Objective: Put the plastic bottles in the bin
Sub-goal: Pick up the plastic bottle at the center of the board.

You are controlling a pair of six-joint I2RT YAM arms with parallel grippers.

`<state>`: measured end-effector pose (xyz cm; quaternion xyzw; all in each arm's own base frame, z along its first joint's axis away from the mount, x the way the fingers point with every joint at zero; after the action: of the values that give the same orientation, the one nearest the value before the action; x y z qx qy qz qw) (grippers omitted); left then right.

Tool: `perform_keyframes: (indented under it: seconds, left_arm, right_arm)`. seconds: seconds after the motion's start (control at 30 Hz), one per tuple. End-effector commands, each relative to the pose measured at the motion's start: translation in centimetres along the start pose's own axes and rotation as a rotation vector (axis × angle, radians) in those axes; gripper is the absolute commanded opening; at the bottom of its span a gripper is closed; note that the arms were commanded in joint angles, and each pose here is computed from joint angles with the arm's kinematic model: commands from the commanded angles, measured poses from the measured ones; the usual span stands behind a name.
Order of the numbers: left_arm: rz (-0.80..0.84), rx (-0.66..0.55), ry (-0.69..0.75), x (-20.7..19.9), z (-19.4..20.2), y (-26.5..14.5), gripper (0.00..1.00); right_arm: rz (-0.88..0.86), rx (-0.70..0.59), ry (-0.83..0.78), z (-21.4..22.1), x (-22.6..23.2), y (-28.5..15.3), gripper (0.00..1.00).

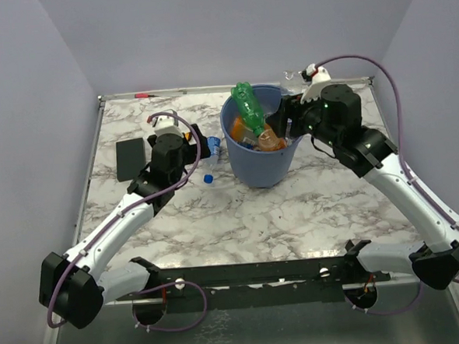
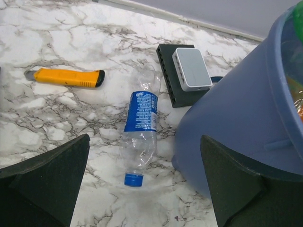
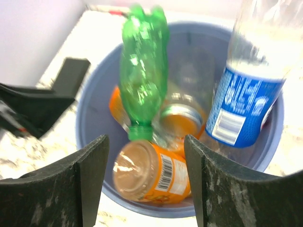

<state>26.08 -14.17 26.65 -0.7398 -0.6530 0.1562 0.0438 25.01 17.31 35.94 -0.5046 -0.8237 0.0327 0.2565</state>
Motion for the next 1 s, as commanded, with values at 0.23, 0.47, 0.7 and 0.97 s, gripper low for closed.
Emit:
perform_keyframes:
  seconds: [0.23,0.47,0.7,0.97]
  left_arm:
    - [0.078,0.317,0.204,-1.4,5.4,5.0,0.99]
    - [-0.022,0.49,0.343,-1.2,8.8,9.2,0.99]
    - [-0.041,0.617,0.377,-1.1,12.6,11.4,0.97]
    - [-0.098,0.684,0.359,0.6,15.2,11.6,0.7]
  right_arm:
    - [-0.101,-0.209,0.004,-5.2,2.1,-7.3,0.71]
    - [-0.094,-0.236,0.012,-4.2,1.4,-9.9,0.71]
    - [-0.092,-0.254,0.007,-4.3,1.3,-11.2,0.71]
    - [-0.096,-0.263,0.009,-4.3,1.2,-11.6,0.71]
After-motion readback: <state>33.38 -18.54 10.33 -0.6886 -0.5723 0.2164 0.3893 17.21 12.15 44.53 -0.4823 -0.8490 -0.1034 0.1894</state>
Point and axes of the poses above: each gripper's point midway between its finger pads, its own y axis out along the fingers, its own x axis along the line the jaws close on, z = x × y, the point moved 9 cm from there along -y, back along the fingers, and after that the axes turned 10 degrees about y, right-handed, at the moved point
